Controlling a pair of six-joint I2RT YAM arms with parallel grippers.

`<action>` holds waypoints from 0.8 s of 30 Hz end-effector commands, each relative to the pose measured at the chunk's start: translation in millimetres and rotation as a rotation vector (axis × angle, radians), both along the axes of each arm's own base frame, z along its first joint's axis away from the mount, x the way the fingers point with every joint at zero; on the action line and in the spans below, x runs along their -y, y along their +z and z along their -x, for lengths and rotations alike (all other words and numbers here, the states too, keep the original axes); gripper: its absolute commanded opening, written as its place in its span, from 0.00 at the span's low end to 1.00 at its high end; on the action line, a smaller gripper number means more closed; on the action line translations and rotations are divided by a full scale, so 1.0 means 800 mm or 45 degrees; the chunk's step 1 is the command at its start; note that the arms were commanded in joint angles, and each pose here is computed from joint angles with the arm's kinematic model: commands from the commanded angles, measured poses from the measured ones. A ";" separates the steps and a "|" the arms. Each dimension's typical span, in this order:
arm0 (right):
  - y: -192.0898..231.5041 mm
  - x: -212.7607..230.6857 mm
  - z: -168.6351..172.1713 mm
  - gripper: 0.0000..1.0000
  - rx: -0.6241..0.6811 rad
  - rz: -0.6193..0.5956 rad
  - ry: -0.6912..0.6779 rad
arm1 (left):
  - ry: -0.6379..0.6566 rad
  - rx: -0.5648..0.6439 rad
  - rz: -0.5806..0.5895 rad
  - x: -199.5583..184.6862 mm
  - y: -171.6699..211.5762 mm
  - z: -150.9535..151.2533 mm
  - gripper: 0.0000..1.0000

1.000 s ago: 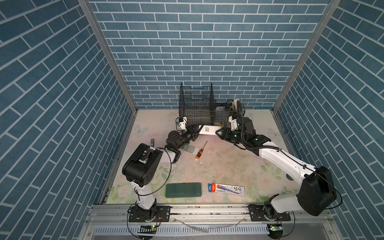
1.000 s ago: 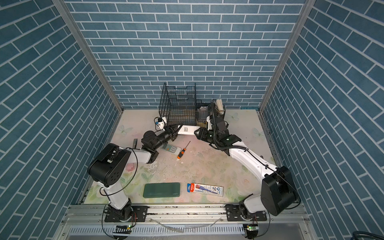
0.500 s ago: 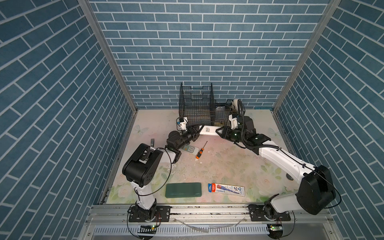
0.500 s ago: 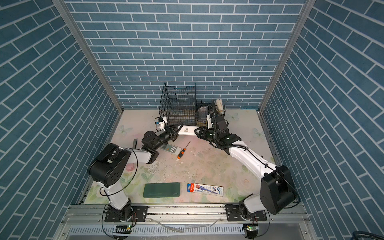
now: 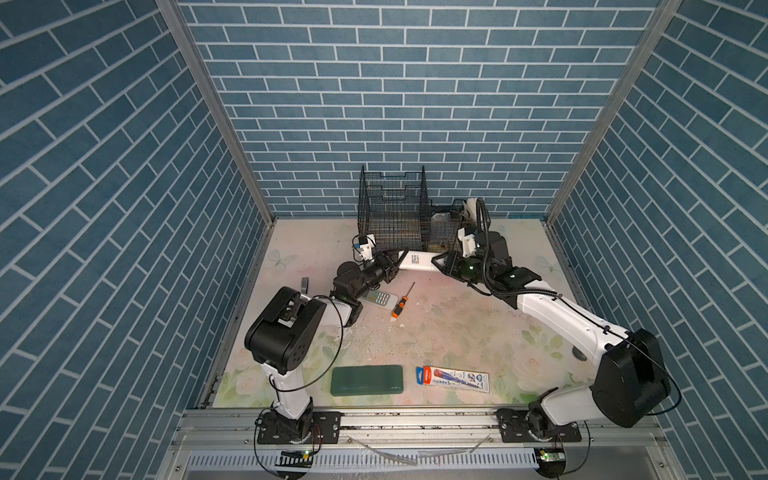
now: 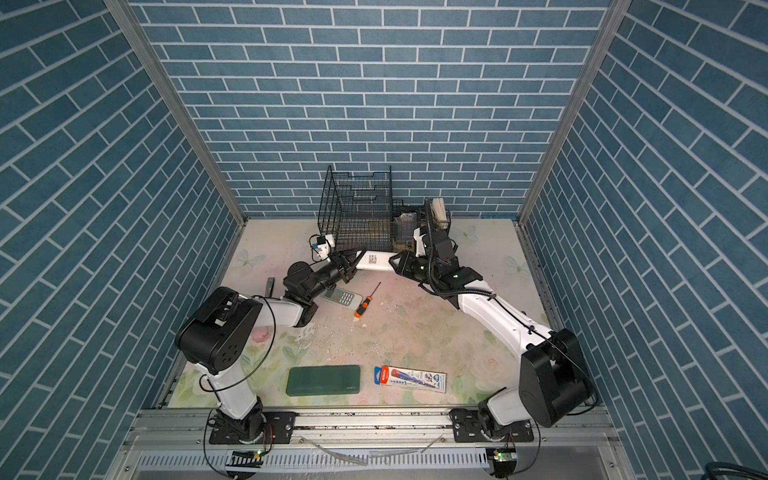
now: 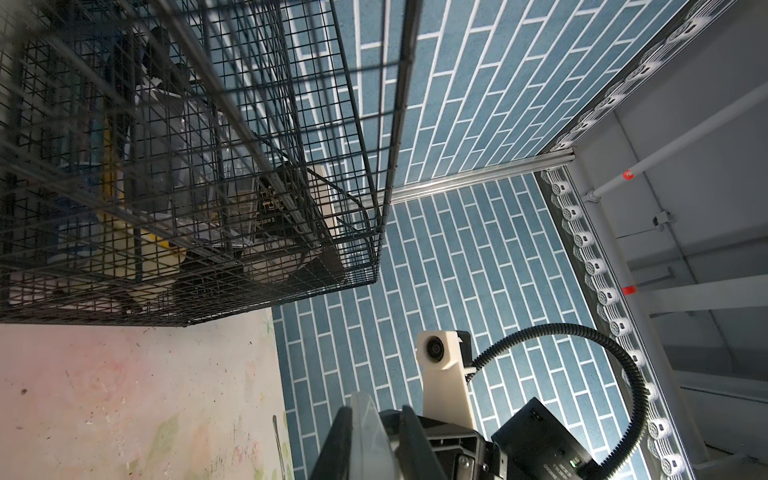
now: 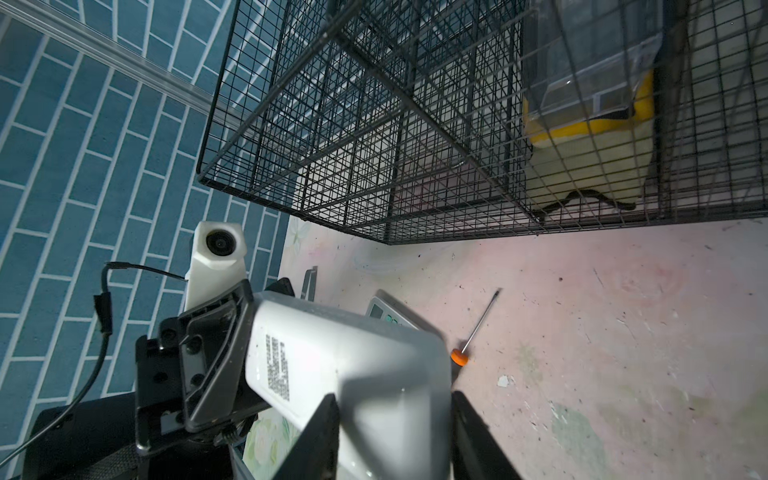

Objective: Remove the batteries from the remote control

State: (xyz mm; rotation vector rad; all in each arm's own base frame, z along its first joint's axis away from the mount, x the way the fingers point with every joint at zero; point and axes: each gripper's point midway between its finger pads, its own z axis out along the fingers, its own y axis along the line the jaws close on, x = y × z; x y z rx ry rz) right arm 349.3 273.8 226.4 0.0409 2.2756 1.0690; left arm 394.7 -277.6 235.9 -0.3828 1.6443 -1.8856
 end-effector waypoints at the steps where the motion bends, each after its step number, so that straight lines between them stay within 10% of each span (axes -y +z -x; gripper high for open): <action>1: 0.005 0.000 -0.007 0.41 -0.009 -0.035 -0.021 | -0.009 0.118 0.071 -0.001 0.046 0.009 0.00; 24: -0.009 -0.004 -0.005 0.47 -0.047 -0.056 0.016 | -0.005 0.112 0.103 -0.002 0.056 0.009 0.00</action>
